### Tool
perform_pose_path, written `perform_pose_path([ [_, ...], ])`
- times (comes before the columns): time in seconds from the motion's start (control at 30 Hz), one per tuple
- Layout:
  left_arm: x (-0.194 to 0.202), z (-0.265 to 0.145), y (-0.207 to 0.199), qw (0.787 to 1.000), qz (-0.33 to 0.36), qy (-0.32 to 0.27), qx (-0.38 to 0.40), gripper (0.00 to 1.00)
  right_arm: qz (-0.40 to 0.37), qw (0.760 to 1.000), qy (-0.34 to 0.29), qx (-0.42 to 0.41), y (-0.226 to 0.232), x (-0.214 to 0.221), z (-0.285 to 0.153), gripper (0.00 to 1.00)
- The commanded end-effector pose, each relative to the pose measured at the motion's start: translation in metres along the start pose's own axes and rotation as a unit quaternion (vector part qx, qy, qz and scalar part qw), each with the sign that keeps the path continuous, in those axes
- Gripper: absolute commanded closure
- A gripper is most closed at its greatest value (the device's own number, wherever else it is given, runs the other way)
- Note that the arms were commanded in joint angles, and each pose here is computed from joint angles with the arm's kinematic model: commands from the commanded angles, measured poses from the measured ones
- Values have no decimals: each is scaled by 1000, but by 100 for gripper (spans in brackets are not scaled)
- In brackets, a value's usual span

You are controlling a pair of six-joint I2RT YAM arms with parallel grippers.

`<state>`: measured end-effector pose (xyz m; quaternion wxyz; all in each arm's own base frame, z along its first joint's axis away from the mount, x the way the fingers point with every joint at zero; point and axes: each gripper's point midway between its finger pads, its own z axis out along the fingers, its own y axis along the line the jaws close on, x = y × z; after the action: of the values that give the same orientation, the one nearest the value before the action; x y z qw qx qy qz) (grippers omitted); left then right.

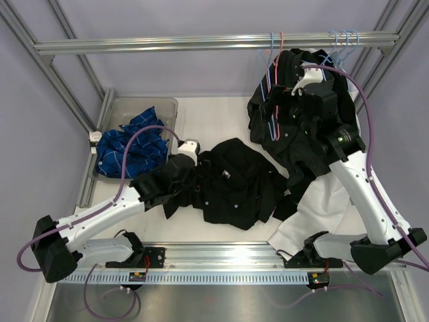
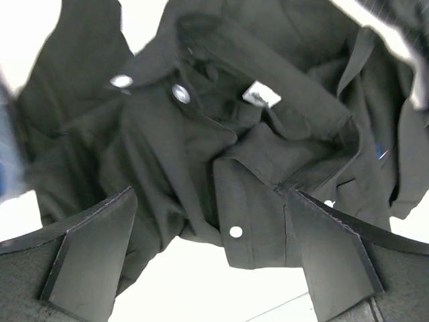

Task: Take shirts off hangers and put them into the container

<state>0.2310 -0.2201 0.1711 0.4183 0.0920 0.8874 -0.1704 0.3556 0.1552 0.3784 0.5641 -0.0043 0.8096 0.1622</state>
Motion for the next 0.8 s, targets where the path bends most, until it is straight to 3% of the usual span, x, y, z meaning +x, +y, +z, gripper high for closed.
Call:
perform_pose_path([
  [0.0,-4,13,-22,1000,-14,-11,18,1,5,998,-55,-29,7,-32,-35,1],
  [0.37,46,92,-43,999,-3,32,2,1,4,996,-68,-56,-7,-1,-108,1],
  [0.5,80,129,-39,996,10,79,-33,1,-1,996,-68,-58,-13,11,-126,1],
  [0.7,123,154,-40,988,5,143,-50,2,-6,997,-47,-58,-19,32,-133,0],
  [0.73,131,155,-40,987,3,155,-52,6,-8,997,-43,-59,-19,35,-134,0],
  [0.77,142,158,-37,984,4,167,-60,25,-9,998,-41,-56,-21,38,-133,1],
])
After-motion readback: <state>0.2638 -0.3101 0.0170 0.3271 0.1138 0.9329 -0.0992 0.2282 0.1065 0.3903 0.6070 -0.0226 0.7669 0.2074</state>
